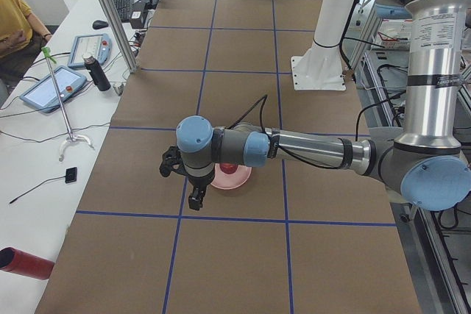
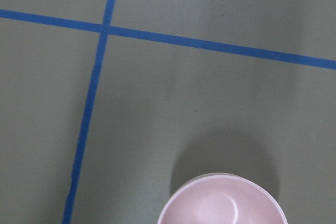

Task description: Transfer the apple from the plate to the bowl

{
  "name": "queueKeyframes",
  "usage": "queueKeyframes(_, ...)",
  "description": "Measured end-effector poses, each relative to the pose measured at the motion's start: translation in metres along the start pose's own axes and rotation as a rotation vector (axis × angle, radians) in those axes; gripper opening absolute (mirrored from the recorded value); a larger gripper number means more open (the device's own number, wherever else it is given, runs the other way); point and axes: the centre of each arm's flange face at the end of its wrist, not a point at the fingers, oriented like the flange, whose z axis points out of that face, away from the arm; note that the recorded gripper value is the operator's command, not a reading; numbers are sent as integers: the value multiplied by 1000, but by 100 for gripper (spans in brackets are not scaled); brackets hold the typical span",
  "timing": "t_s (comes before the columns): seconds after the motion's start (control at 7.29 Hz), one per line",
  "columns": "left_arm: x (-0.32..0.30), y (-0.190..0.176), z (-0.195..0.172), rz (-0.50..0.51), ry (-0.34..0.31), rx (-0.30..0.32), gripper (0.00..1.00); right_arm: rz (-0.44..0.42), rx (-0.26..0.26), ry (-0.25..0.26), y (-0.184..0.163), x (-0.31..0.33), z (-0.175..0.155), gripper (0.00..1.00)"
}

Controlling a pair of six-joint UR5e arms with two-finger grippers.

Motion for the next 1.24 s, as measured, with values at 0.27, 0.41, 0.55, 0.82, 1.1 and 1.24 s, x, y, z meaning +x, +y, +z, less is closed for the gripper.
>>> queueKeyframes(0.27,1,-1,-1,9,-1,9,99,25,-43,45,14,19,16,100)
queueKeyframes(0.41,1,-1,-1,13,-2,13,99,35,-60,54,18,25,23,100)
queueKeyframes(0.55,2,-2,-2,16,-2,15,99,45,-73,59,22,30,30,100)
queueKeyframes(0.82,2,-2,-2,19,-2,19,99,50,-81,67,22,34,44,74)
queueKeyframes(1.1,3,-2,-3,21,-3,20,99,50,-87,69,22,32,54,0)
queueKeyframes(1.24,3,-2,-4,22,-3,21,99,54,-90,69,20,30,56,0)
